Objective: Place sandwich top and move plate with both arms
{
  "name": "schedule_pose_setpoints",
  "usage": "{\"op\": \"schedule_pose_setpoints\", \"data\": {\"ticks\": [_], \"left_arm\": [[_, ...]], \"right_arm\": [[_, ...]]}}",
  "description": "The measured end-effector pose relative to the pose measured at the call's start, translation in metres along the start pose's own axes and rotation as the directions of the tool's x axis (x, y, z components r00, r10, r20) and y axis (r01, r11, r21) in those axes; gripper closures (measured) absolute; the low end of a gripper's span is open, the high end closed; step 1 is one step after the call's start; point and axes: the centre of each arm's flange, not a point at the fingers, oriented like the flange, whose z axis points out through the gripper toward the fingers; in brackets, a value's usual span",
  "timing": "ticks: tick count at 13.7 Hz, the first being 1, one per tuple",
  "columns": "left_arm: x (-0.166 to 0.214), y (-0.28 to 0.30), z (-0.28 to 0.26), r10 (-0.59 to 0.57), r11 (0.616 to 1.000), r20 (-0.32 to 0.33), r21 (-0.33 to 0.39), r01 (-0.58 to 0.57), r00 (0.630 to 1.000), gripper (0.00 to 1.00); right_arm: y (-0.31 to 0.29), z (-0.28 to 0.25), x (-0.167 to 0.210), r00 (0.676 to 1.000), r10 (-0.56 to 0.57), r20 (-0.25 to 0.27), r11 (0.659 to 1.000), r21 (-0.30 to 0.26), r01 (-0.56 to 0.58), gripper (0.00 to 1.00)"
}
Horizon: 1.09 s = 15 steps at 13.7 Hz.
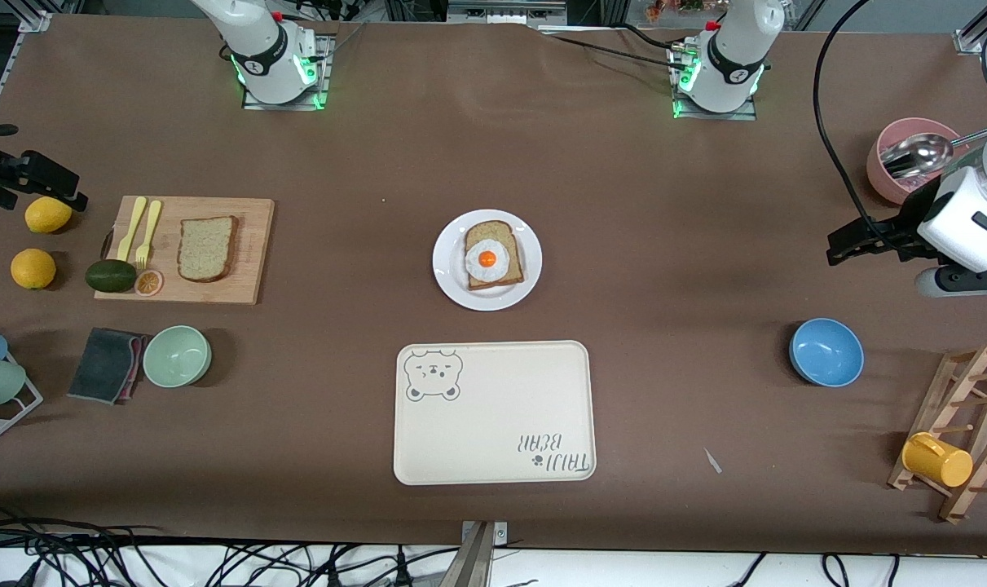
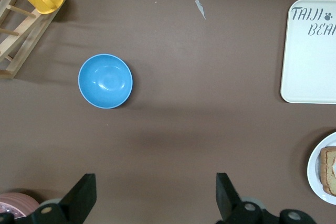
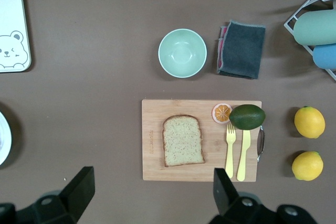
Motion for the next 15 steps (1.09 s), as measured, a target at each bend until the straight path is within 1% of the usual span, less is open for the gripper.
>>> {"op": "schedule_pose_setpoints", "data": {"ticks": [3,15], "left_arm": [[-0.0002,0.0016,0.0000,0.003,1.000,0.000,0.000,-0.003,1.000,0.00],[-0.0001,0.0004,0.0000,-0.001,1.000,0.001,-0.010,0.001,1.000,0.00]], "right_arm": [[0.0001,-0.0003,0.0012,1.000,0.000,-0.008,1.000,-0.001,0.000,0.00],[0.0001,0.0025,0.0025,1.000,0.000,-0.004,1.000,0.000,0.000,0.00]]}}
